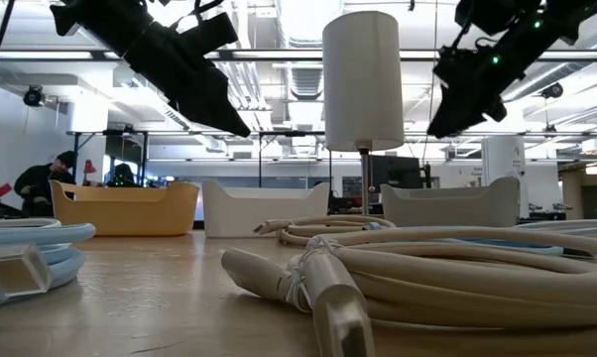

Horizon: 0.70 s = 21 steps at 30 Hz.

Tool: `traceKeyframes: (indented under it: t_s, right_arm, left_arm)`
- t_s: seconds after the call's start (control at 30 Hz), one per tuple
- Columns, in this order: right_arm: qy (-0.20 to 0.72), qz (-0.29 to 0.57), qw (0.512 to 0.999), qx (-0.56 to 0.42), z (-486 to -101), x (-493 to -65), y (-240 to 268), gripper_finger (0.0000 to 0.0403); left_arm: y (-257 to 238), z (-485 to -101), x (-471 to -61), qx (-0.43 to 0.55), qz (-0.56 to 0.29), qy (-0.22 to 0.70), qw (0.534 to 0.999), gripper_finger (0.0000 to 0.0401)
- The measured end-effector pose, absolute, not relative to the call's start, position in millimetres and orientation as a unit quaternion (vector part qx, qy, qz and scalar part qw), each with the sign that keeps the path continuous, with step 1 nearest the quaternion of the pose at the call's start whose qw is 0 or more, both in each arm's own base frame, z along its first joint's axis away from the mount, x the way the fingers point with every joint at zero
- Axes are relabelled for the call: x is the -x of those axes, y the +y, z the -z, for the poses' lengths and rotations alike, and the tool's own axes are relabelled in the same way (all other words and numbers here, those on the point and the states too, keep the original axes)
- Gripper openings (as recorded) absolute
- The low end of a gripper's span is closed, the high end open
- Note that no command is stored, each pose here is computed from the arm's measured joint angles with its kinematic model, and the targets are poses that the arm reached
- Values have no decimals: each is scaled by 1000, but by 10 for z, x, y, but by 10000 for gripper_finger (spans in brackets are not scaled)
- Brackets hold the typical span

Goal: Pick & Place USB Port
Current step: Put the top brown USB cable into the gray bin

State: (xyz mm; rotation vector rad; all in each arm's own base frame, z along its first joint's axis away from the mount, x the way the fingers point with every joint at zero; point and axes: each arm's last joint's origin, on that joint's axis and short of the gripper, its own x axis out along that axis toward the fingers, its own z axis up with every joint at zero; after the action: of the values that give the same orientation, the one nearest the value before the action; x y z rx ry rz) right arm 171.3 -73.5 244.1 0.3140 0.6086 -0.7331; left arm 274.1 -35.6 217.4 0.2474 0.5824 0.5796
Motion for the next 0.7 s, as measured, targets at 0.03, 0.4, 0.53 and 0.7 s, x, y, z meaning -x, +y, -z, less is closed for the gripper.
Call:
traceKeyframes:
  t_s: [0.03, 0.4, 0.53, 0.7]
  right_arm:
    - [289, 331, 884, -160, -2444, -1738, -708, 143]
    - [270, 118, 946, -137, -2193, -2387, -143, 144]
    - [297, 106, 939, -138, -2030, -2616, -6, 146]
    - [347, 122, 921, -128, -1786, -2881, 1, 146]
  left_arm:
    - [-356, -2174, -2740, -119, -281, 282, 910, 133]
    - [-382, -2161, -2751, -88, -240, 288, 923, 133]
    - [-385, -2159, -2752, -87, -234, 289, 924, 133]
    - [-385, -2159, -2752, -87, -234, 289, 924, 133]
